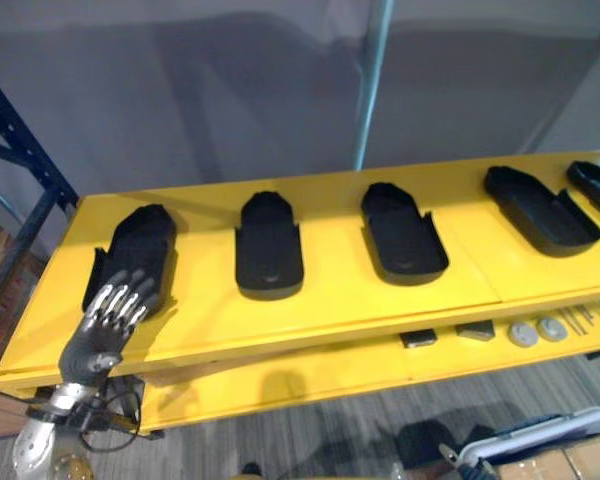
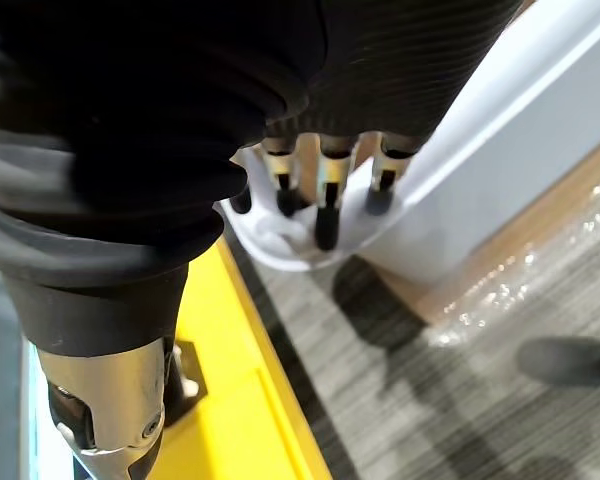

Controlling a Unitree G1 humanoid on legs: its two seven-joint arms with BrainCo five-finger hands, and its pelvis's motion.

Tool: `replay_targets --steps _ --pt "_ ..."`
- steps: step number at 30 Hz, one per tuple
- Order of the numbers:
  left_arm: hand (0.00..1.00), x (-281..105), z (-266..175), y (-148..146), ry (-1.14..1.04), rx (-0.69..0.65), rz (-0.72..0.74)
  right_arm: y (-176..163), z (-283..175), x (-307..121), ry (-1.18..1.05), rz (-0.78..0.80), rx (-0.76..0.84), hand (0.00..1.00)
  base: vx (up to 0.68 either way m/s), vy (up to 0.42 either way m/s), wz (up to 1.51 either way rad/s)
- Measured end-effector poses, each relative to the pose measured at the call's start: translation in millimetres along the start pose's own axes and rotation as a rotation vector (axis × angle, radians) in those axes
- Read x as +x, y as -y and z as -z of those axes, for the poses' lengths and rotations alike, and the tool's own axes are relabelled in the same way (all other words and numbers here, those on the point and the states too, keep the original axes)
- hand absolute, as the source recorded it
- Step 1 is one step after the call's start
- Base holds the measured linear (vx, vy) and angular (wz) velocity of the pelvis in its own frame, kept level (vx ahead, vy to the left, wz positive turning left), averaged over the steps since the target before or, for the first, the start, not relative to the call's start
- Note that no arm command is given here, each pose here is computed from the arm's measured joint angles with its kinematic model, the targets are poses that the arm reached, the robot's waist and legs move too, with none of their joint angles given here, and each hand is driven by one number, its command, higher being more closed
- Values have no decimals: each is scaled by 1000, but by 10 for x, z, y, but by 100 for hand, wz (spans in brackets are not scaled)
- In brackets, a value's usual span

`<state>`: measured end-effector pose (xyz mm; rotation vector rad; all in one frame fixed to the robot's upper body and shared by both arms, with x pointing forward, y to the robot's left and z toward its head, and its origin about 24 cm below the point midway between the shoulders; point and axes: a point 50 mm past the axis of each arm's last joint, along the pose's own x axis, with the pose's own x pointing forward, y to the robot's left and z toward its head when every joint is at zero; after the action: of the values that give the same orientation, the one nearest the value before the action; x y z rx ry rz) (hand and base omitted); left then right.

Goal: Walk over and take plastic housings, then place them on the shelf

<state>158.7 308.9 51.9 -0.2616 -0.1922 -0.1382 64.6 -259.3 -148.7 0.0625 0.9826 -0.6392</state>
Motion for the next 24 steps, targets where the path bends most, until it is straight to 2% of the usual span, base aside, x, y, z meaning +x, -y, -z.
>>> replay_targets --steps 7,24 --pt "0 -112 208 5 -136 -32 -32 34 -29 18 -5 7 -8 0 3 -3 7" --pt "0 -148 234 -47 -162 -39 -135 96 -72 35 6 19 -21 0 2 -1 1"
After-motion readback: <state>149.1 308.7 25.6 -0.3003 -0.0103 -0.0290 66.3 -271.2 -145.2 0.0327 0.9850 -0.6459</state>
